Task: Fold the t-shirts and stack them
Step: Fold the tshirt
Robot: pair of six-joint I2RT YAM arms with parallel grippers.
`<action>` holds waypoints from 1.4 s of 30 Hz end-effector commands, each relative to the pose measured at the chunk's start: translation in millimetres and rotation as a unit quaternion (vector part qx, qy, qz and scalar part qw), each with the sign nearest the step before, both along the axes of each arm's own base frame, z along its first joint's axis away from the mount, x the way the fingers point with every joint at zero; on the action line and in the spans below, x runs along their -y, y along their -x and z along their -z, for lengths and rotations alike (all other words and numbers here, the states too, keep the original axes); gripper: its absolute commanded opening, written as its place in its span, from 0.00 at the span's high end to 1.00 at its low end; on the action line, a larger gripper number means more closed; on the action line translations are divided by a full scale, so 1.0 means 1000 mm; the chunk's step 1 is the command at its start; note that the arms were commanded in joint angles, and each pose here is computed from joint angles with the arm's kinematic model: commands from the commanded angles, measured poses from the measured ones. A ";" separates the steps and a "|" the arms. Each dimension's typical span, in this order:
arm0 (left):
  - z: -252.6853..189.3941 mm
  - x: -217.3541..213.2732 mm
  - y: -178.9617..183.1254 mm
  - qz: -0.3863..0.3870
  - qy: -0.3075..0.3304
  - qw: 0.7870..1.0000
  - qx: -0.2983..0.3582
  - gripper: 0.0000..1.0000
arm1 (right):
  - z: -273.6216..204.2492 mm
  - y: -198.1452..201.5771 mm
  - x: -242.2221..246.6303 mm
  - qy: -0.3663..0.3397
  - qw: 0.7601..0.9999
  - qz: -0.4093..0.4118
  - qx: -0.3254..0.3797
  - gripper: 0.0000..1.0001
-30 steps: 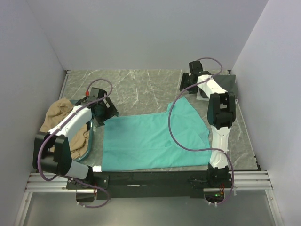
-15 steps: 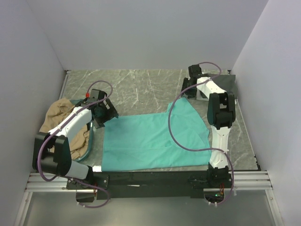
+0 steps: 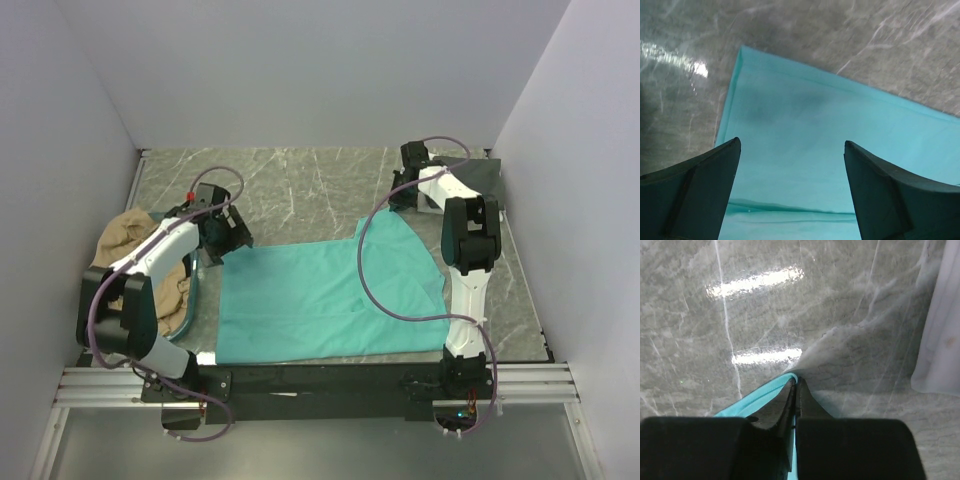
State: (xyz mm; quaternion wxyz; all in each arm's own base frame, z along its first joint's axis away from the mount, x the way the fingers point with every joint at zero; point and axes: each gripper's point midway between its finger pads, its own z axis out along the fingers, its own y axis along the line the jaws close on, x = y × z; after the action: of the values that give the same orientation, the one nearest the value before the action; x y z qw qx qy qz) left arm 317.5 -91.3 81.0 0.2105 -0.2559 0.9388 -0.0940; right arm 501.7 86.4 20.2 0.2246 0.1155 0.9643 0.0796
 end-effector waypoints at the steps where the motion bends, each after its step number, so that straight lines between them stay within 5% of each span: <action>1: -0.022 -0.001 -0.029 0.012 -0.010 0.999 0.038 0.10 | -0.011 0.004 0.006 0.011 1.000 0.005 -0.001 1.00; 16: -0.024 -0.007 -0.108 0.036 -0.052 0.997 0.042 0.12 | -0.030 0.005 0.028 0.027 0.999 0.030 0.007 1.00; 42: 0.024 -0.017 -0.116 0.033 -0.043 0.999 0.006 0.21 | -0.036 0.015 0.029 0.009 0.999 0.036 0.011 1.00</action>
State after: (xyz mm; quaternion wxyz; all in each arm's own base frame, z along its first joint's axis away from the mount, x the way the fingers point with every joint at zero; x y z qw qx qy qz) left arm 423.3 -76.0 57.3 0.2133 -0.2196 0.9504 -0.0555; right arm 480.8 58.6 27.4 0.2064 0.1428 0.9665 0.0536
